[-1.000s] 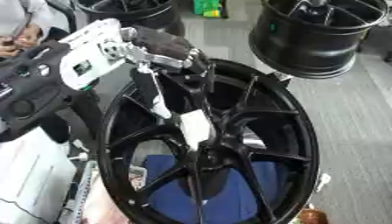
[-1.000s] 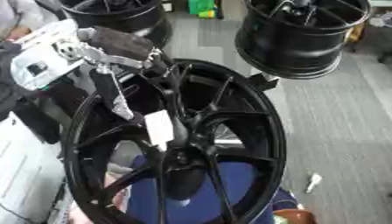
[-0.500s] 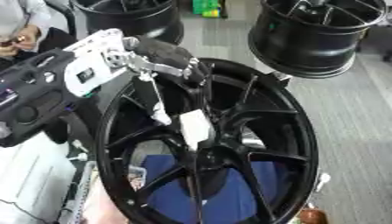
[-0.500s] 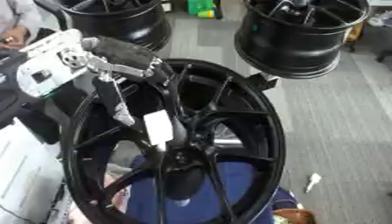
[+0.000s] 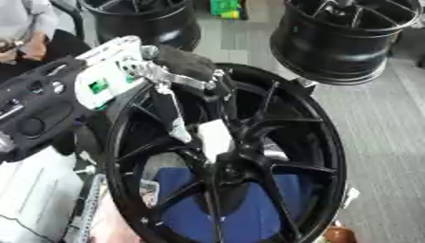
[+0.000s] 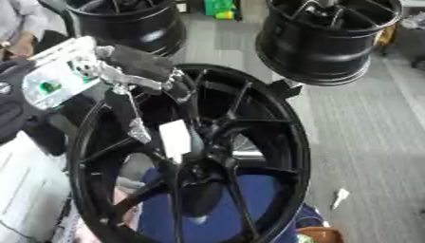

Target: Pull the pin out of the wheel hub.

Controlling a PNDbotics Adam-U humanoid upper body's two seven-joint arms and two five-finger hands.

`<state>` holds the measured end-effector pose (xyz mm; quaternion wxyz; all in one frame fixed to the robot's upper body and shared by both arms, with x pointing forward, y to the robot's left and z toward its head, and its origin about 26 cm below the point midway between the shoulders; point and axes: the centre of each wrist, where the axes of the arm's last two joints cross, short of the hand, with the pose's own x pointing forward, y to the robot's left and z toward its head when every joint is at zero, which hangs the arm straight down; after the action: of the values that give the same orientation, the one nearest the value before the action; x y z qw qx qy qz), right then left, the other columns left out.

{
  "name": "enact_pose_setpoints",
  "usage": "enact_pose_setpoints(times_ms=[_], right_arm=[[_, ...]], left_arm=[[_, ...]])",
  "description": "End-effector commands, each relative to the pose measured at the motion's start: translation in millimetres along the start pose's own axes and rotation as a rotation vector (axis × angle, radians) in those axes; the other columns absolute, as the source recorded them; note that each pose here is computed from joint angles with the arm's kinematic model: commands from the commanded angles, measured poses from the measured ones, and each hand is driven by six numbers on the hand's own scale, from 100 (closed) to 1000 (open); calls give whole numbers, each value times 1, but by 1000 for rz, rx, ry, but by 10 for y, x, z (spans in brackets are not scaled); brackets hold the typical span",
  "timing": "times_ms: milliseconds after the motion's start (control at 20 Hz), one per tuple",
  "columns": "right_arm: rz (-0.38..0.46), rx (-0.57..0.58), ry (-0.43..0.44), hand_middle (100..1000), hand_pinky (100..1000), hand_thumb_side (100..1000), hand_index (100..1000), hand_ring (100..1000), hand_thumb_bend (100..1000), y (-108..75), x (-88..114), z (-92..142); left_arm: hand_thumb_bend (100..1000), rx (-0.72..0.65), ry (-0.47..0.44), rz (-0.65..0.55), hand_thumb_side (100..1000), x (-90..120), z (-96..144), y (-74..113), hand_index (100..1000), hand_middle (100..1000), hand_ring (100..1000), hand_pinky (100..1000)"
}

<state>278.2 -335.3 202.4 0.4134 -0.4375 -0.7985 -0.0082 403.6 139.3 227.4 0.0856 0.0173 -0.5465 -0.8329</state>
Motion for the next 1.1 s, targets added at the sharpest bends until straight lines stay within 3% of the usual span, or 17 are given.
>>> enact_pose_setpoints(times_ms=[50,150,850,1050,1100], right_arm=[[0,-26,-33,679,853,478,705,710,100,-55,59,-70],[-1,-31,-34,680,853,497,706,710,100,-58,58,-72],[-12,-47,-37,675,854,487,708,708,100,-58,51,-65],[-11,-48,-30,675,855,486,708,708,100,-54,46,-56],[-10,-50,-28,675,855,487,708,708,100,-55,44,-56]], left_arm=[[488,-292,-193,-227,320,35,77,123,799,680,741,746],[509,-296,-196,-223,319,48,64,112,801,684,742,745],[433,-326,-159,-219,255,11,77,45,758,631,709,716],[323,-283,-170,-196,189,25,85,94,701,563,654,679],[271,-270,-174,-186,136,33,88,110,664,525,621,656]])
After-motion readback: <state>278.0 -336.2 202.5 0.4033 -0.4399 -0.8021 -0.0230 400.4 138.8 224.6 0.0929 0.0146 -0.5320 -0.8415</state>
